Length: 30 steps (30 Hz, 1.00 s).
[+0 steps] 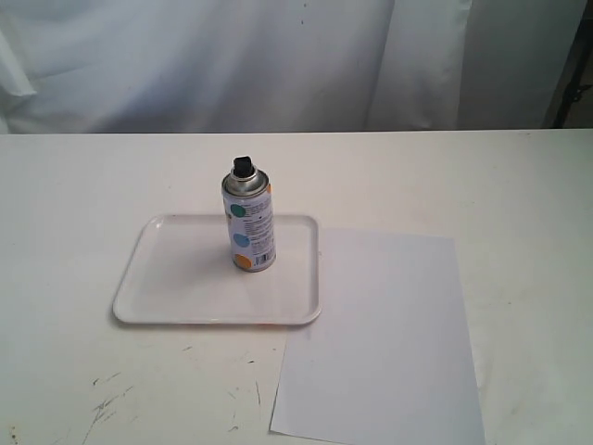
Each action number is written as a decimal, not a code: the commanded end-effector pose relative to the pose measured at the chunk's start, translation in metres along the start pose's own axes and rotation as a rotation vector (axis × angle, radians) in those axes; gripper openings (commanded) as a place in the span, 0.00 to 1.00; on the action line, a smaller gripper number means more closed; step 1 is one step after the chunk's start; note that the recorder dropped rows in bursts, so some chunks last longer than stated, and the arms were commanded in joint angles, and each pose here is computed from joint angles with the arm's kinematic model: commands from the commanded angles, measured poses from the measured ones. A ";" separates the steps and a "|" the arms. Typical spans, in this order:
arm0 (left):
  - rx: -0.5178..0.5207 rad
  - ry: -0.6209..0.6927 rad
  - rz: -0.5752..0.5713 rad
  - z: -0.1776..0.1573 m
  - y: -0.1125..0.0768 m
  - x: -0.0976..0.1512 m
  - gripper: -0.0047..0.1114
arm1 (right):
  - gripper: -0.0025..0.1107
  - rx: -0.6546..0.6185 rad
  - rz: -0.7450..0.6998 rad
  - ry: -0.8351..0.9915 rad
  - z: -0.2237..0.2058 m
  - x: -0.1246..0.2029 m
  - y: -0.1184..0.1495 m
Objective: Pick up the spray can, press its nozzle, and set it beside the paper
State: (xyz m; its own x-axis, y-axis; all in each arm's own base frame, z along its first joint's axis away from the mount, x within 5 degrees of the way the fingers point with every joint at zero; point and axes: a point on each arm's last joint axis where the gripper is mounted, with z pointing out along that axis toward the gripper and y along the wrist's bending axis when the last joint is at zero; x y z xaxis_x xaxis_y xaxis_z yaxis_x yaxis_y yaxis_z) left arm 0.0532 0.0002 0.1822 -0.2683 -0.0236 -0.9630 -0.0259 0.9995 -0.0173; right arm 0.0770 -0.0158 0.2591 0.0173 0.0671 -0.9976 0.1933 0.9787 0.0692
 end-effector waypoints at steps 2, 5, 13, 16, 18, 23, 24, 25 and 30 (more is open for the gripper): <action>0.004 -0.003 0.008 0.000 0.000 0.001 0.04 | 0.02 -0.012 -0.003 -0.008 -0.001 -0.001 0.001; 0.004 -0.003 0.008 0.000 0.000 0.001 0.04 | 0.02 -0.017 -0.001 -0.062 -0.004 -0.017 0.002; 0.004 -0.003 0.009 0.000 0.000 0.001 0.04 | 0.02 -0.090 -0.029 -0.131 -0.012 -0.038 0.010; 0.004 -0.003 0.009 0.000 0.000 0.001 0.04 | 0.02 -0.071 -0.061 -0.070 -0.013 -0.031 0.009; 0.004 -0.003 0.009 0.000 0.000 0.001 0.04 | 0.02 -0.047 -0.052 -0.020 -0.015 -0.026 0.007; 0.004 -0.003 0.009 0.000 0.000 0.001 0.04 | 0.02 -0.024 -0.039 0.072 -0.022 -0.017 0.005; 0.004 -0.003 0.009 0.000 0.000 0.001 0.04 | 0.02 -0.026 -0.041 0.074 -0.024 -0.016 0.005; 0.004 -0.003 0.009 0.000 0.000 0.001 0.04 | 0.02 -0.027 -0.042 0.075 -0.026 -0.016 0.005; 0.004 -0.003 0.009 0.000 0.000 0.001 0.04 | 0.02 -0.024 -0.010 0.075 -0.031 0.011 0.003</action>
State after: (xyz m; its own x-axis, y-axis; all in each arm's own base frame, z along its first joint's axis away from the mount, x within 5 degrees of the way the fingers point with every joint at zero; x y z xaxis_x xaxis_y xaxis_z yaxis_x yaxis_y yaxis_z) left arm 0.0532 0.0003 0.1822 -0.2685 -0.0176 -0.9631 -0.0251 0.9996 -0.0113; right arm 0.0488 -0.0055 0.2654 -0.0392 0.0540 -0.9978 0.1555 0.9867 0.0473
